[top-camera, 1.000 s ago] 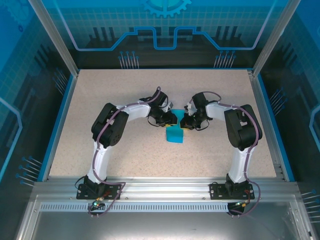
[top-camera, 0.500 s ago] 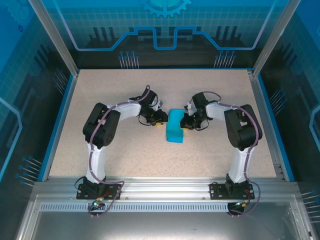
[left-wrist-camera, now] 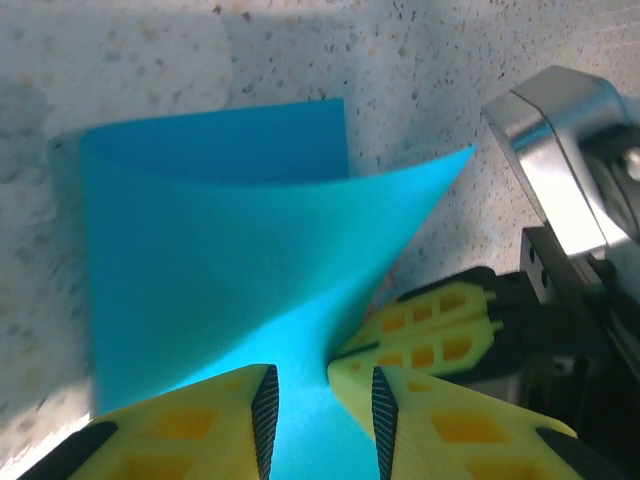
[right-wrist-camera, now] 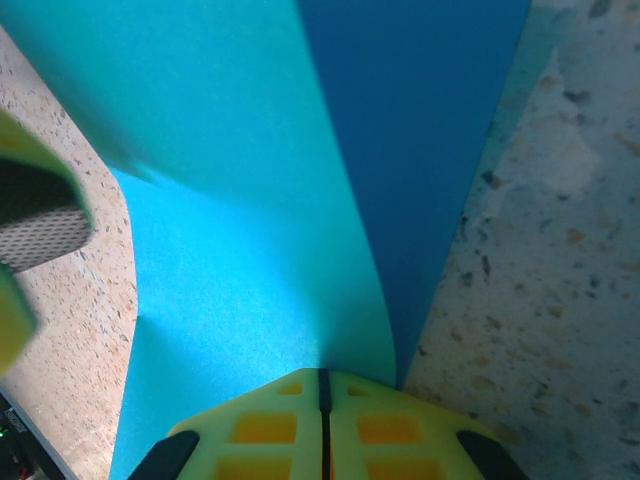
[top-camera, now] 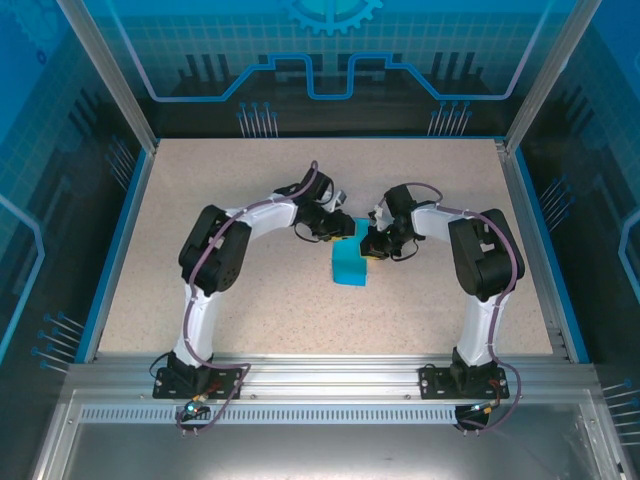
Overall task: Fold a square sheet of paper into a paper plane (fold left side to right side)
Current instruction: First fold the square sheet of paper in half at the center of the table.
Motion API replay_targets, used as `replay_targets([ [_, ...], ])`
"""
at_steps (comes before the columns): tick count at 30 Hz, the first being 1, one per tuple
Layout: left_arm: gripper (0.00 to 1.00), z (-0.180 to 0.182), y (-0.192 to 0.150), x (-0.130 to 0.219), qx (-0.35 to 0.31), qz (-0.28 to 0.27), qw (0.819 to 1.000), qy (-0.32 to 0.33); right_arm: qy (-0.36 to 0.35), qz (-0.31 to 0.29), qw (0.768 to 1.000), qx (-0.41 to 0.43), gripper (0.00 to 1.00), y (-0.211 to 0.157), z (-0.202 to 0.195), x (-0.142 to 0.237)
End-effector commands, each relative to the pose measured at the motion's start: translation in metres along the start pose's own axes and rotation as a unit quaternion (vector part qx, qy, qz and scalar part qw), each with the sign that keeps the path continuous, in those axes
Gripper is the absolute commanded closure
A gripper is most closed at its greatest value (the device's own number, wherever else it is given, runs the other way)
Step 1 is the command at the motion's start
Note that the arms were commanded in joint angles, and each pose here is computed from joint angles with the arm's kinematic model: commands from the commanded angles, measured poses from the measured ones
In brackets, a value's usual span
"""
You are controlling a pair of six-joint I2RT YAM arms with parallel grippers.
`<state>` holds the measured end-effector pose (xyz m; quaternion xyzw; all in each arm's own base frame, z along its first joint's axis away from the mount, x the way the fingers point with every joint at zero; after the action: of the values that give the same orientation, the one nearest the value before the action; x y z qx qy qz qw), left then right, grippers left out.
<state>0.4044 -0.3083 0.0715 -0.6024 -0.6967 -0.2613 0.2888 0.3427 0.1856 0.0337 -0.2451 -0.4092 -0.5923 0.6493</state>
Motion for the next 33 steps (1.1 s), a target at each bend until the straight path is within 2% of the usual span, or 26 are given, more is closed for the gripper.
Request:
replay_targets([
  [1,0.65,0.01,0.002,-0.015,0.018,0.02,1.0,0.013,-0.076,0.078,0.993,-0.033,0.93,-0.04,-0.034,-0.021],
  [10,0.64,0.032,0.014,-0.023,0.031,0.001,0.998,0.061,-0.084,0.083,0.993,-0.031,0.93,-0.042,-0.035,-0.02],
  [23,0.61,0.044,0.054,-0.016,0.063,-0.046,0.995,0.067,-0.088,0.09,0.992,-0.03,0.94,-0.045,-0.036,-0.022],
  [33,0.6,0.06,0.078,-0.012,0.086,-0.061,0.992,0.072,-0.082,0.09,0.992,-0.031,0.94,-0.046,-0.035,-0.024],
])
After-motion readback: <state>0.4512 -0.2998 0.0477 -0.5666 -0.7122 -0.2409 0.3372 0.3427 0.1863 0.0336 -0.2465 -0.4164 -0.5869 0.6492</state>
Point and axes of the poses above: each hand's point on the last joint's axis, 136 mm out from that joint toward the fingers, its own x axis back along the fingers, its own z axis along the line the jaws close on, y = z × x, the point moved 3 cm from there along x, back along the fingers, and after that the axes turned 12 degrees about x, right-handed, at the moved point
